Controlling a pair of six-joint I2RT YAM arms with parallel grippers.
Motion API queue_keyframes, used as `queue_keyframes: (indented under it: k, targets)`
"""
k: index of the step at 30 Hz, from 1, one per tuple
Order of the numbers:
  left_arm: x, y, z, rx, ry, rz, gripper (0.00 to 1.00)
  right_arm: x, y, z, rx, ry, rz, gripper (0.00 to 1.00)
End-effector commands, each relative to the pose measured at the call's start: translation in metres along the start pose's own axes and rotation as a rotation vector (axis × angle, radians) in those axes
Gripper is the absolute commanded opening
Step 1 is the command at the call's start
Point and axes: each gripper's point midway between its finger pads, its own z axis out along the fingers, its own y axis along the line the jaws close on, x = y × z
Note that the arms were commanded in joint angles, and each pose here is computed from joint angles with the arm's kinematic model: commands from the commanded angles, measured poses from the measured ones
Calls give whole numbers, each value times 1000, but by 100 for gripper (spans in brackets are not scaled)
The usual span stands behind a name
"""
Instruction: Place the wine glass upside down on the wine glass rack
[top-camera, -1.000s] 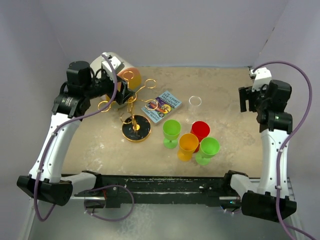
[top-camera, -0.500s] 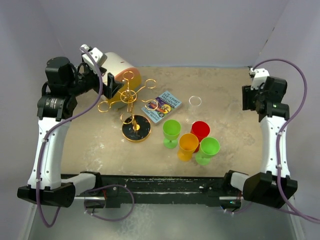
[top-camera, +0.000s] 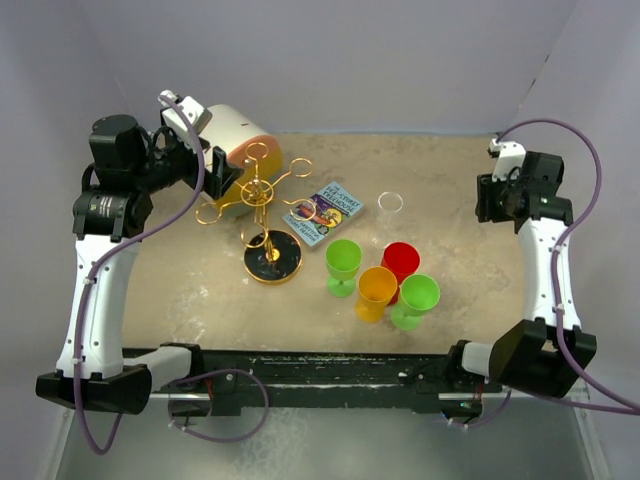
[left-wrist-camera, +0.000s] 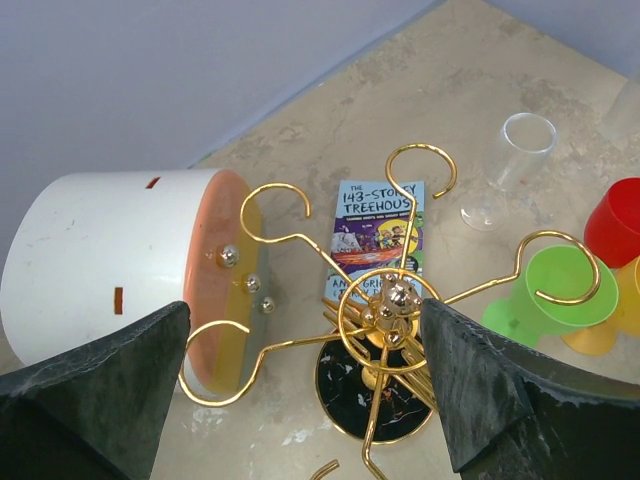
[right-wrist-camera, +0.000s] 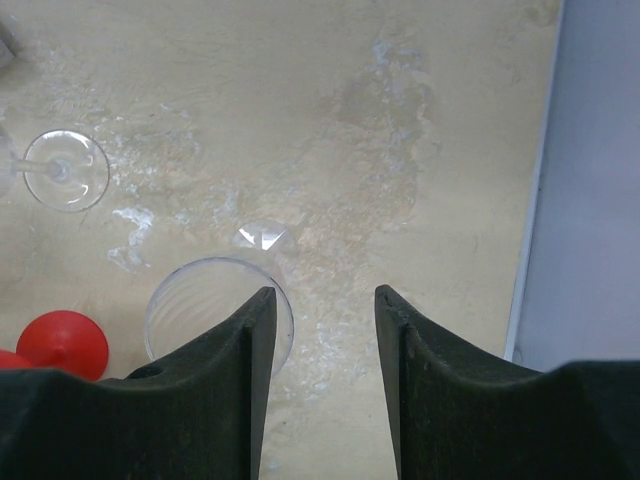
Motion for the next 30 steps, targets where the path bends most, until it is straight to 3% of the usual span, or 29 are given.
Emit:
queue_keyframes:
  k: [1,15,26,30]
  targets:
    - [-14,5,-7,-30,-42,49,99,-15,6,-5,-33,-34,-16,47]
    - [-5,16,-4,-62,-14,58,99,-1,6,11,-25,36,-33,29]
    - [-1,22,-6,-95,2,77,99,-10,-4,1,32,12,-41,0]
    - [-2,30,-8,-138,4,82,99,-32,-16,-18,95,-41,-54,0]
